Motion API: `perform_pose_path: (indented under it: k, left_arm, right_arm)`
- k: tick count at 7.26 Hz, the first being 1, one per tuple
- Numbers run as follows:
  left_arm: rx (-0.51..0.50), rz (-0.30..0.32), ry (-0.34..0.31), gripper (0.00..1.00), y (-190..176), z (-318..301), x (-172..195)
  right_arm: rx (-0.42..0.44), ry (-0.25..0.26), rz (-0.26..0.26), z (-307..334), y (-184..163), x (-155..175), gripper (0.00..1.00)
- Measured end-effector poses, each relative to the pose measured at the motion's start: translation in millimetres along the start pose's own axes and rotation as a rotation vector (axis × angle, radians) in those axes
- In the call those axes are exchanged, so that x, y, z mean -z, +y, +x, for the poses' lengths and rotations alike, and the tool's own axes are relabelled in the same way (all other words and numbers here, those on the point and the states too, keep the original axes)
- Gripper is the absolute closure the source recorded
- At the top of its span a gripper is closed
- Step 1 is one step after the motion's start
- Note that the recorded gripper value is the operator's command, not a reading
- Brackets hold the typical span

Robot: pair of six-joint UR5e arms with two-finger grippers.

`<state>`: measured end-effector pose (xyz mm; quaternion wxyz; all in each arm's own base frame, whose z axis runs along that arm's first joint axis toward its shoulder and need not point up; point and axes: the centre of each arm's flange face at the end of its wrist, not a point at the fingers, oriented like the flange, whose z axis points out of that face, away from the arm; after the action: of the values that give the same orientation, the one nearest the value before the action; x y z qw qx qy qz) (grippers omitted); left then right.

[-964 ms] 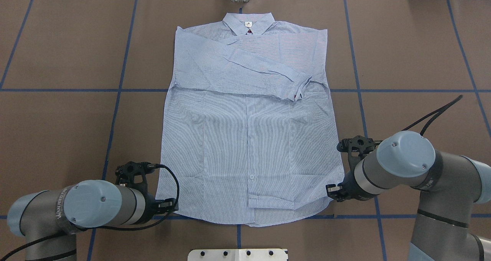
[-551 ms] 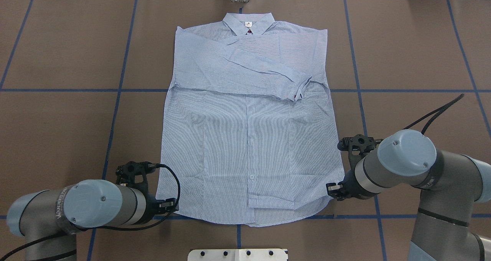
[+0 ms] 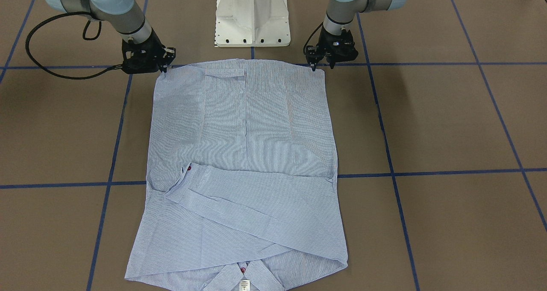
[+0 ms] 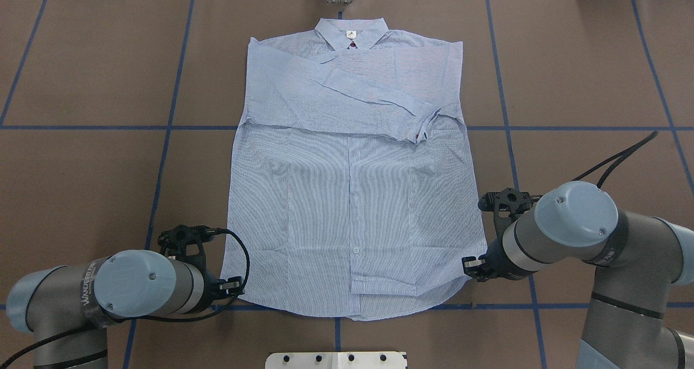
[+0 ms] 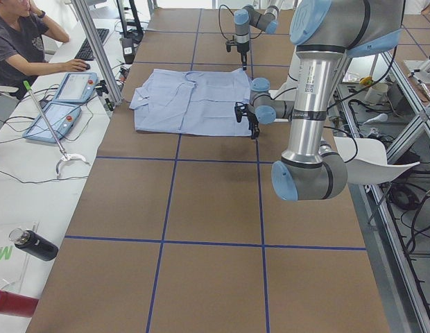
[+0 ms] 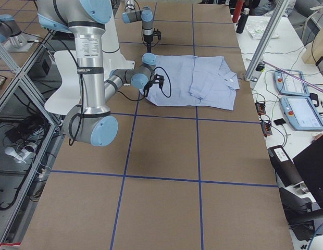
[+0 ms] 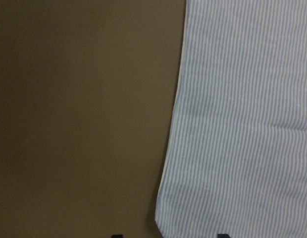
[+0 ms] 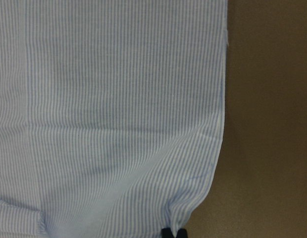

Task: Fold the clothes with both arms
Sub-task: 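Grasp the hem corner nearest the left gripper with the left gripper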

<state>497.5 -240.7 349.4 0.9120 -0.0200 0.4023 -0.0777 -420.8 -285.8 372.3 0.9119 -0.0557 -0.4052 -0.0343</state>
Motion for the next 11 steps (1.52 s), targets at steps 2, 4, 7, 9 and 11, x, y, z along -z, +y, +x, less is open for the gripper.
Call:
perform_pose_path:
  k: [2, 4, 7, 9, 11]
  left_arm:
    - [0.005, 0.004, -0.012, 0.41, -3.6, -2.3, -5.3]
    - [0.008, 0.008, -0.013, 0.52, -6.2, -1.4, -6.3]
    - [0.009, 0.009, -0.008, 0.71, -7.2, 5.0, -7.5]
    - [0.009, 0.009, -0.006, 0.82, -7.6, 6.1, -7.3]
    - [0.008, 0.009, -0.006, 0.85, -7.7, 5.9, -7.0]
  right_arm:
    - [0.0, 0.002, -0.001, 0.6, -0.2, -0.9, 1.0]
    - [-0.001, 0.004, -0.001, 1.1, -0.4, -1.6, 1.0]
    - [-0.003, 0.006, -0.001, 2.5, -1.3, -2.5, 1.0]
    - [-0.003, 0.007, -0.001, 2.8, -1.4, -2.6, 1.0]
    - [-0.004, 0.007, 0.0, 3.0, -1.8, -2.4, 1.0]
